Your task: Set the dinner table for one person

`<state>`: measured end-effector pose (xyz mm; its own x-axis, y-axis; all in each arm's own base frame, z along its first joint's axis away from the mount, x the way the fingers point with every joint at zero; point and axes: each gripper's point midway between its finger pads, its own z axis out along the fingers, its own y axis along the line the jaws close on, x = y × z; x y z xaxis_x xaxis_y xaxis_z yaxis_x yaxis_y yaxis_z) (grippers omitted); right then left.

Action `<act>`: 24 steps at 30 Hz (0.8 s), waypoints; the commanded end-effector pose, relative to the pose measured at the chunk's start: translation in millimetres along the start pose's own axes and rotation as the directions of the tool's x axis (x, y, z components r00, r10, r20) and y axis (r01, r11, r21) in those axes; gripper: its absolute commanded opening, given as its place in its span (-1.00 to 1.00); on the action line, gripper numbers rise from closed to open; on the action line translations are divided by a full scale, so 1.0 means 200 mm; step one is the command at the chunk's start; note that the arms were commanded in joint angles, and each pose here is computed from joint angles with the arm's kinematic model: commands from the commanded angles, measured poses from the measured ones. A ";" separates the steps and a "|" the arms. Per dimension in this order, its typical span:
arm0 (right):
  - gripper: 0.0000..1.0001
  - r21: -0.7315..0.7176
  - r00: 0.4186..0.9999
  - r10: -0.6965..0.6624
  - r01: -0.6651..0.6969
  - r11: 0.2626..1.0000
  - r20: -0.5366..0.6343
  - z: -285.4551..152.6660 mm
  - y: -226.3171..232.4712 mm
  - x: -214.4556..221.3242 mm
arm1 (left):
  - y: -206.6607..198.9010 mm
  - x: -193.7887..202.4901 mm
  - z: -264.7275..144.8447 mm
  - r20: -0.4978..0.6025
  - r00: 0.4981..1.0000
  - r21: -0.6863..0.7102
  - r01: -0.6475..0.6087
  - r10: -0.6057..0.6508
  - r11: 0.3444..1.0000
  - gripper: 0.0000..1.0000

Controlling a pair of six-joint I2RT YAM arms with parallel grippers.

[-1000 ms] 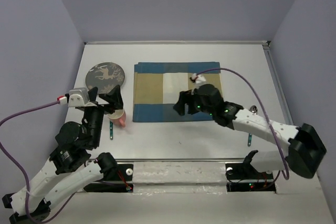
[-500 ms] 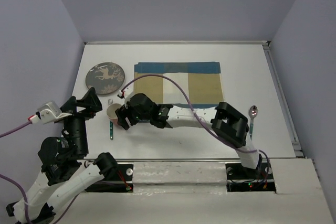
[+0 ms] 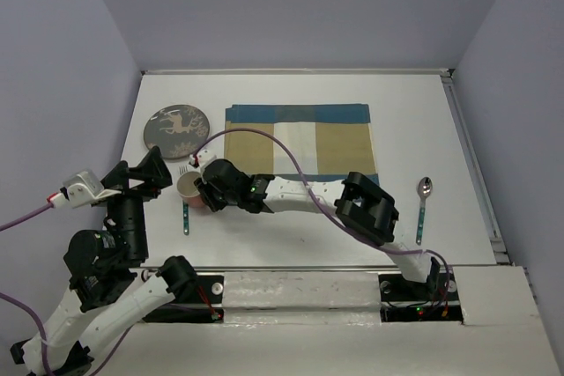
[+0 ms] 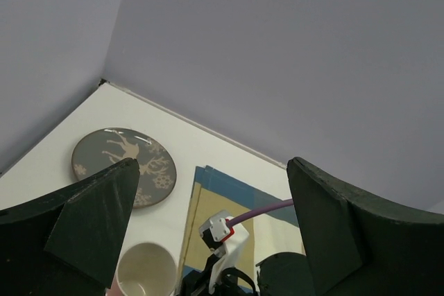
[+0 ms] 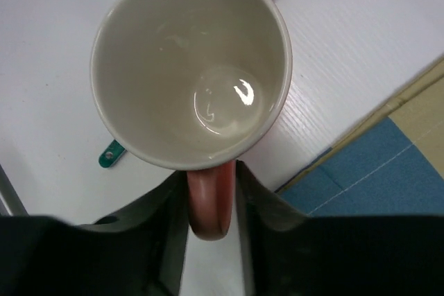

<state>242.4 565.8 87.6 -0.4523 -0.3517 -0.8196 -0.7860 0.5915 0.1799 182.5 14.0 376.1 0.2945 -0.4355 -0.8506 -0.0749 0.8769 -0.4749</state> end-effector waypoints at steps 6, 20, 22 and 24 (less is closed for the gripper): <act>-1.00 0.079 0.995 -0.026 0.018 0.997 0.095 -0.11 0.01 -0.21 | -0.01 -0.02 0.01 0.025 0.999 -0.012 0.046 -0.045 0.999 0.98; -1.00 0.382 0.900 -0.005 -0.180 0.907 0.435 -0.70 -0.66 -0.82 | -0.04 0.00 0.03 0.017 0.999 -0.003 0.028 -0.028 1.000 0.98; -1.00 0.460 0.894 0.020 -0.250 0.852 0.449 -0.83 -0.97 -0.76 | -0.05 0.00 0.03 0.016 0.999 0.012 0.032 -0.032 0.999 0.98; -1.00 0.502 0.880 0.037 -0.304 0.810 0.473 -0.95 -1.17 -0.75 | -0.06 0.00 0.03 0.016 0.999 0.022 0.031 -0.032 0.999 0.98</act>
<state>335.8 439.8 204.0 -0.3469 -0.1789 -0.9207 -0.5505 0.8336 0.0455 185.5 8.1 376.5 0.2886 -0.4262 -0.8574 -0.0611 0.8854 -0.4607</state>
